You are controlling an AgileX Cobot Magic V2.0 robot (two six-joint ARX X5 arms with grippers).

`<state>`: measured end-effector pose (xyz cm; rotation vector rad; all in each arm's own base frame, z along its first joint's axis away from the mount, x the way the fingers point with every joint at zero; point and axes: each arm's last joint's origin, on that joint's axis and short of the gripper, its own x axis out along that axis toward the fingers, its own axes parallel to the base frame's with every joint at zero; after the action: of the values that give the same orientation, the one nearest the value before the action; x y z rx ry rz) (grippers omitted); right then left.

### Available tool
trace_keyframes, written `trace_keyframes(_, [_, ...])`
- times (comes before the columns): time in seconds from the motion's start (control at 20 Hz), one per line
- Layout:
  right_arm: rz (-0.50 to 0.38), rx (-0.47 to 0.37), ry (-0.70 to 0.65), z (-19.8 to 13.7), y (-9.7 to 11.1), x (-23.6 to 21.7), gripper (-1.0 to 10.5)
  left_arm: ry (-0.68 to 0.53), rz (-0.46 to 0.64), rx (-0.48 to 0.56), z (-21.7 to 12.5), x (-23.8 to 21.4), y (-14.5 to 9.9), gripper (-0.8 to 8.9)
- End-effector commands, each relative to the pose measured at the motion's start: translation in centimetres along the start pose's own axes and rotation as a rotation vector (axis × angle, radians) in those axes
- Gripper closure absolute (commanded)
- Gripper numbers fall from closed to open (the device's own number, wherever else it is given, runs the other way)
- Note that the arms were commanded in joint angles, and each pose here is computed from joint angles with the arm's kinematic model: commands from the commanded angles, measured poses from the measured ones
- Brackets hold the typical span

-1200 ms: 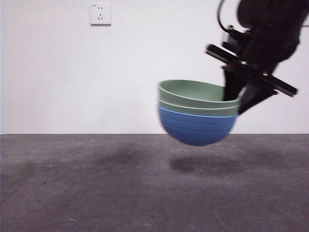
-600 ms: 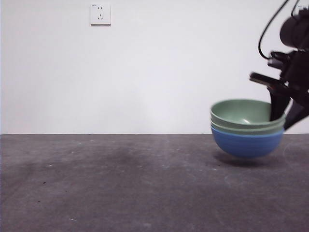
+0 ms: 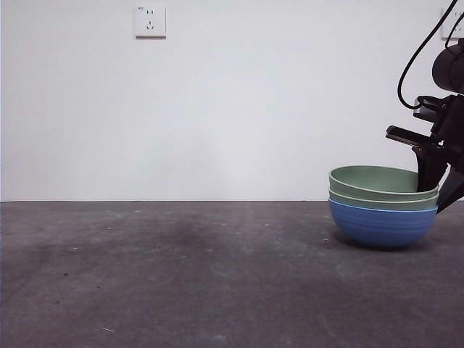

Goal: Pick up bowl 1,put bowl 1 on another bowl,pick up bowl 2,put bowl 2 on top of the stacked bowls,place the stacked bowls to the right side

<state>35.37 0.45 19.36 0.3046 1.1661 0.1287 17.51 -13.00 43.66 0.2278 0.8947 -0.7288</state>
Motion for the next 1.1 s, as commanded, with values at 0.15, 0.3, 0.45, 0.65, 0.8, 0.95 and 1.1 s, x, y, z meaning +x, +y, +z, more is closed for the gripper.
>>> trace_keyframes(0.15, [-0.008,-0.015,0.073,-0.9,-0.3,1.6,6.9,-0.004,-0.003,0.011,0.0,0.1,-0.1,5.62])
trace_keyframes(0.3, [-0.006,-0.019,0.061,-0.8,-0.2,1.4,6.9,-0.007,-0.003,0.012,0.1,0.1,-0.1,5.62])
trace_keyframes(0.45, [-0.002,-0.026,0.037,-0.7,0.0,0.7,6.9,-0.007,-0.003,0.012,0.1,0.1,-0.1,5.62])
trace_keyframes(0.65, [0.009,-0.049,-0.037,-0.5,0.7,-2.0,6.9,-0.007,-0.003,0.013,0.1,0.1,-0.1,5.62])
trace_keyframes(0.8, [0.013,-0.065,-0.069,-1.2,1.5,-5.4,6.9,-0.007,-0.003,0.015,0.1,0.1,-0.1,5.62])
trace_keyframes(0.95, [0.012,-0.099,-0.061,-2.9,2.3,-9.2,6.9,-0.007,-0.003,0.039,0.1,0.1,-0.1,5.62])
trace_keyframes(1.1, [0.02,-0.15,-0.036,-5.7,3.6,-13.2,7.0,-0.007,-0.003,0.052,0.1,0.1,-0.1,5.62])
